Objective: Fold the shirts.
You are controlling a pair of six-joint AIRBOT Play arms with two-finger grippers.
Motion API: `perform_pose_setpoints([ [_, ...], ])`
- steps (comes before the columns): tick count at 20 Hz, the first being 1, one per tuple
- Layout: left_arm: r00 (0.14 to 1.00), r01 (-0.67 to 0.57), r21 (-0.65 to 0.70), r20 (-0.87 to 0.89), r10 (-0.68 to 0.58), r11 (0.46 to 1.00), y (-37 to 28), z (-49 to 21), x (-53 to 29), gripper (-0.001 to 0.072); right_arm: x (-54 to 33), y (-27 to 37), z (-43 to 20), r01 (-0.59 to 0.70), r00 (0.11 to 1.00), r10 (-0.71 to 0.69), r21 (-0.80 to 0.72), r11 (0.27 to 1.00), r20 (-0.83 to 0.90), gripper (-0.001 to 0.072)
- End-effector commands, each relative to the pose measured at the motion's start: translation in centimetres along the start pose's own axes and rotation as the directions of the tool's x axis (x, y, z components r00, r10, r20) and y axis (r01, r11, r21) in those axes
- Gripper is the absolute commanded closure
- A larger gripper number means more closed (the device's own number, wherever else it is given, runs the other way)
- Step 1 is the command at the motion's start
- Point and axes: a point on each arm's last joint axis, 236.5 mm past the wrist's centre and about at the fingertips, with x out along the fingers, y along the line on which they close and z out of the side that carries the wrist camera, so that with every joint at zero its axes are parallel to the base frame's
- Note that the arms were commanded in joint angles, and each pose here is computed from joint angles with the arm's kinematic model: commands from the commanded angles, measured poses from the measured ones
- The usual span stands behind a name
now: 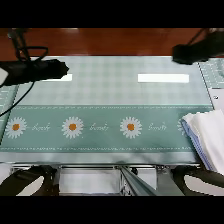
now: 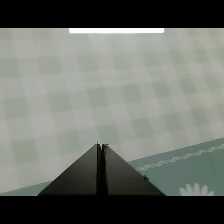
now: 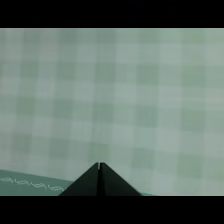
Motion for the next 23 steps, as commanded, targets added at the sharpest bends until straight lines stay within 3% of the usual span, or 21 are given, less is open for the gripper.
perform_pose_setpoints([
  [1, 0.963, -0.173, 0.083, -0.195, 0.186, 0.981, 5.3, -4.6, 3.5, 0.0686, 7.6, 1.0, -3.7, 0.114, 0.982, -0.122, -0.063, 0.991, -0.146, 0.0683],
  [7, 0.943, -0.208, 0.106, -0.243, 0.228, 0.972, 6.5, -5.7, 4.0, 0.0684, 9.9, -2.6, -7.0, 0.195, 0.951, -0.188, 0.006, 0.981, -0.246, 0.0683],
  [23, 0.942, -0.208, 0.106, -0.247, 0.229, 0.972, 6.6, -5.9, 4.1, 0.0684, 9.9, -2.6, -7.0, 0.195, 0.951, -0.187, 0.007, 0.981, -0.247, 0.0682],
])
